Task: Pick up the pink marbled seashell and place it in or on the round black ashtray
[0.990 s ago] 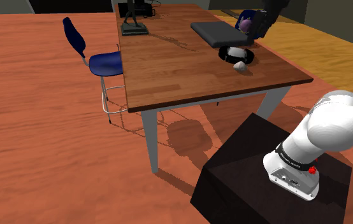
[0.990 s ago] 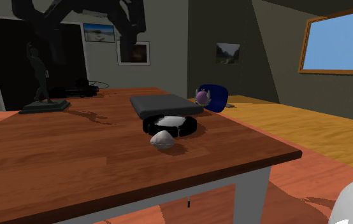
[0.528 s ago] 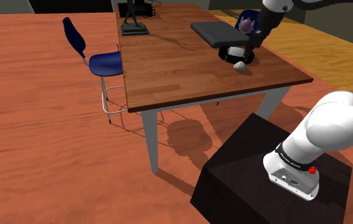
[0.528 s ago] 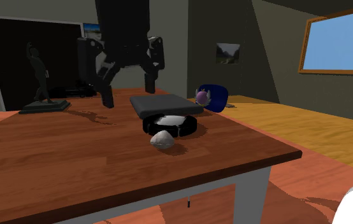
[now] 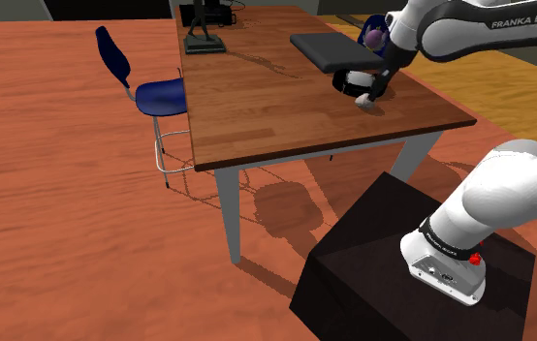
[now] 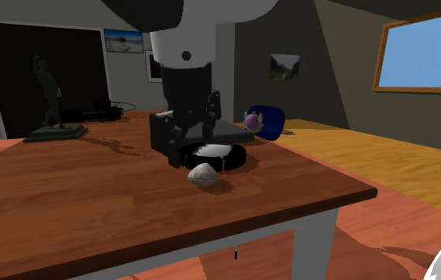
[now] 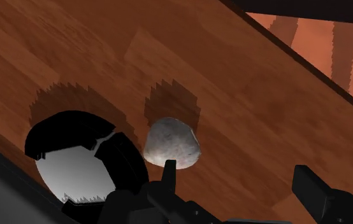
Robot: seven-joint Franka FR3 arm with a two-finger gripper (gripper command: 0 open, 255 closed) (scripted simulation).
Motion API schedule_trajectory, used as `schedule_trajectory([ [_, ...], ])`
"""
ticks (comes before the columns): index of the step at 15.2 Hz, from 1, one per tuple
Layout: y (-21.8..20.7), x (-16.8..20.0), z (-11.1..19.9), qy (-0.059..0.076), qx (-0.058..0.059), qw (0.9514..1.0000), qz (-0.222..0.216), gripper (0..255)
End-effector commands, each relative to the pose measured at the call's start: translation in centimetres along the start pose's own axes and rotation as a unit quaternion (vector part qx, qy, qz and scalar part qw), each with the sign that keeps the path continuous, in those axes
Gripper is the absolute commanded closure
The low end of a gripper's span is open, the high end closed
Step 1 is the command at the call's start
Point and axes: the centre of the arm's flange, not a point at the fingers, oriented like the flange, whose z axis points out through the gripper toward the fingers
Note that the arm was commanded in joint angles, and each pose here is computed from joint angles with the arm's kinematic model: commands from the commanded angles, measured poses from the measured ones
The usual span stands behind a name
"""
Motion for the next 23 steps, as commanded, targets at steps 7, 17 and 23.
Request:
schedule_trajectory([
  [7,3.8,0.0,7.1,0.016,-0.036,0.9988,-0.028,0],
  [17,4.0,0.1,10.0,0.016,-0.036,0.9988,-0.028,0],
  [23,3.9,0.1,10.0,0.016,-0.036,0.9988,-0.028,255],
])
